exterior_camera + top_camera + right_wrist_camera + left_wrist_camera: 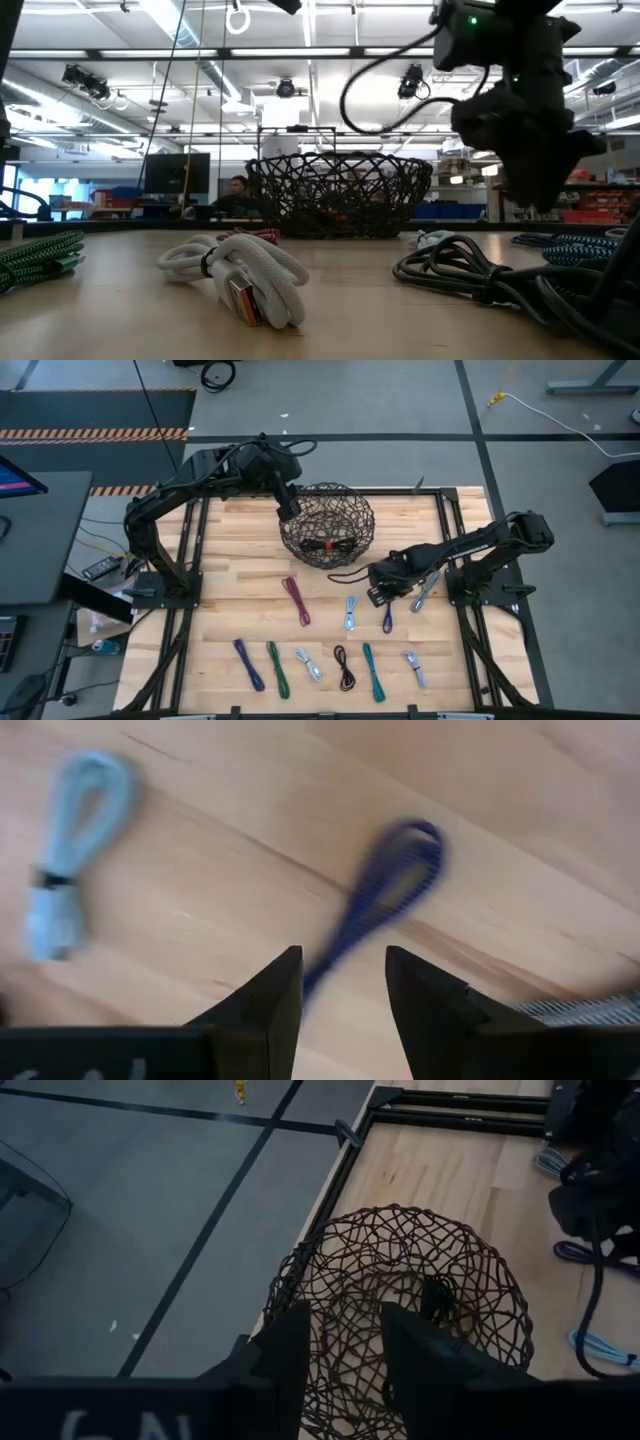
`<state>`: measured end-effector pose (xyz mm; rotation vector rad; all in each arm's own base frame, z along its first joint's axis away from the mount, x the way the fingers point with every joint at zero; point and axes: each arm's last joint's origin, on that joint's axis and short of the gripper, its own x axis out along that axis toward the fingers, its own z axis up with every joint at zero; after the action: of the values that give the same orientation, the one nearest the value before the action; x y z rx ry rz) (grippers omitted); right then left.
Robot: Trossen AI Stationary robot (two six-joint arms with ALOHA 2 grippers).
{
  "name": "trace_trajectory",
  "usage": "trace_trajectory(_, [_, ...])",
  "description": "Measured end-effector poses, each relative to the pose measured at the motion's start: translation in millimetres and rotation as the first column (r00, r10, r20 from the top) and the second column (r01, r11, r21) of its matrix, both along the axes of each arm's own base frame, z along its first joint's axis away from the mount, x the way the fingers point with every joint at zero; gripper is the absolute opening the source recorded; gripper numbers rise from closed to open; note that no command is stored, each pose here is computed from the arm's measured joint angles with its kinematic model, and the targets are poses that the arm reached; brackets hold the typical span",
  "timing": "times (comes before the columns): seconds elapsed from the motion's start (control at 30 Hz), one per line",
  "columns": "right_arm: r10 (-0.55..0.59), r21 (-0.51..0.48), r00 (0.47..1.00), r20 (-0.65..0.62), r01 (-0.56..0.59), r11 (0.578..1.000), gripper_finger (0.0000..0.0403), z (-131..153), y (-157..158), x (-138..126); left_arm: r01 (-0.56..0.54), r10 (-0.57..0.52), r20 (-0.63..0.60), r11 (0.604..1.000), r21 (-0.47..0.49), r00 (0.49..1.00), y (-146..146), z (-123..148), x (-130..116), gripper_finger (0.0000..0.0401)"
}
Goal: Pick and place USB-C Cables
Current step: Put the violet charger cable into the black mesh basket
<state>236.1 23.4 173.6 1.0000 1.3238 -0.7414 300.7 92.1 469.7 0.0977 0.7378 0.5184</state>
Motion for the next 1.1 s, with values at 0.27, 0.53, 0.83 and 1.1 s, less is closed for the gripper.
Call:
trace_trajectory(0.27, [-0.042, -0.006, 0.998, -0.036, 0.042, 0.999, 0.0152, -9, 0, 2, 0.0, 0.0, 0.001, 1.0, 0.0, 1.0, 0, 0, 0, 0.0133])
trace_trajectory(0.53, [-0.042, 0.002, 0.996, -0.079, 0.042, 0.999, 0.0197, -20, -2, 0, 0.002, -0.002, 0.001, 1.0, -0.002, 1.0, 0, 0, 0, 0.0133])
trace_trajectory(0.83, [-0.084, -0.054, 0.996, -0.02, 0.083, 0.995, 0.025, -26, -4, 9, 0.009, -0.009, -0.004, 1.0, -0.003, 1.0, 0, 0, 0, 0.0133])
trace_trajectory(1.1, [-0.077, -0.06, 0.996, -0.044, 0.074, 0.995, 0.0248, -35, -3, 13, 0.011, -0.011, -0.011, 1.0, -0.002, 1.0, 0, -1, 0, 0.0133])
